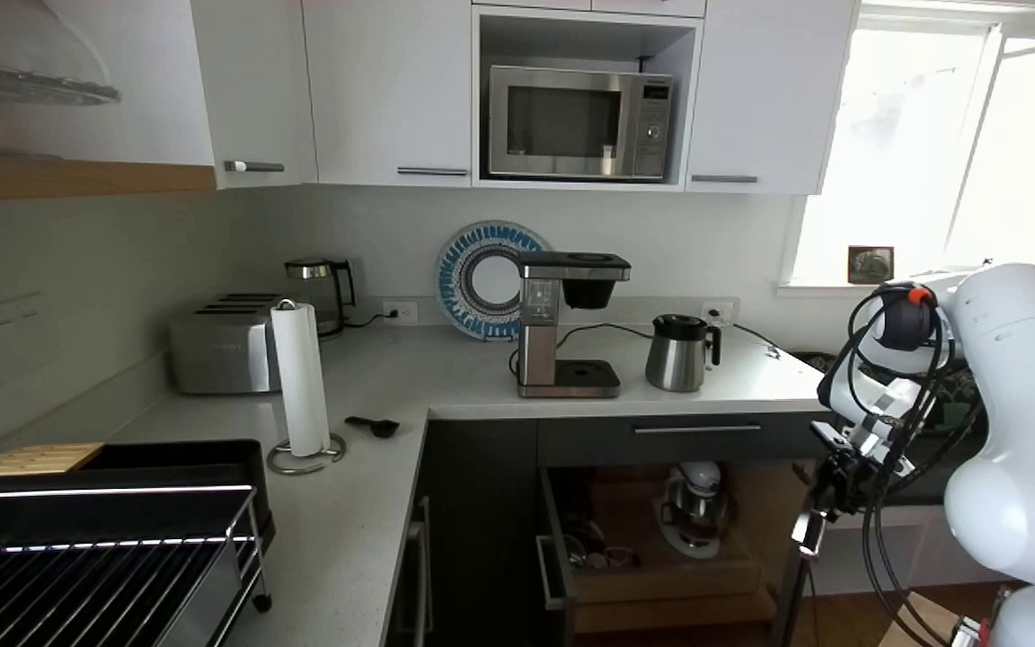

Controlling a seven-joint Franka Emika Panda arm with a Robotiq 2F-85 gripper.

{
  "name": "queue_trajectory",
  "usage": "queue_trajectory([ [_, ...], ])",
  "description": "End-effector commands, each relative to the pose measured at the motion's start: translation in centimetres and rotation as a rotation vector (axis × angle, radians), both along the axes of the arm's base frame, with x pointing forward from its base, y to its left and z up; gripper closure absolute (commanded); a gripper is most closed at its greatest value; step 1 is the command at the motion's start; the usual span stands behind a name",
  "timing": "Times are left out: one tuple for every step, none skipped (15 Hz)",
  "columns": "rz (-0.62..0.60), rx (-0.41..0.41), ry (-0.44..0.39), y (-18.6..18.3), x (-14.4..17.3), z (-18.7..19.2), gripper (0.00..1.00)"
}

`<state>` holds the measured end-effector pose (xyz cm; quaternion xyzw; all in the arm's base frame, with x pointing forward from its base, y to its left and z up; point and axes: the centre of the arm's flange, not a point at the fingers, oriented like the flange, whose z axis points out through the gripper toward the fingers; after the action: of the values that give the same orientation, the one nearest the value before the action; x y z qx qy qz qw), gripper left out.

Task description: Close the right cabinet door

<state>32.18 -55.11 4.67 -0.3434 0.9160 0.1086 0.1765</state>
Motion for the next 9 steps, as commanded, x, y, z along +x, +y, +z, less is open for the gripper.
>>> queue_trajectory([
  [0.0,0.0,0.0,0.0,0.0,0.0,0.0],
  [0.001,0.0,0.0,0.0,0.0,0.0,0.0],
  [-0.033,-0.028,-0.01,-0.1,0.2,0.0,0.0],
  [-0.08,-0.059,-0.031,-0.5,0.4,0.4,0.0],
  [-0.136,-0.094,-0.043,-0.7,0.4,1.0,0.0],
  [-0.16,-0.131,-0.05,-1.0,0.1,1.8,0.0],
  [-0.192,-0.174,-0.051,-1.2,0.0,2.3,0.0],
  [-0.22,-0.208,-0.04,-1.3,-0.2,2.7,0.0],
  [-0.239,-0.249,-0.022,-1.5,-0.4,2.9,0.0],
])
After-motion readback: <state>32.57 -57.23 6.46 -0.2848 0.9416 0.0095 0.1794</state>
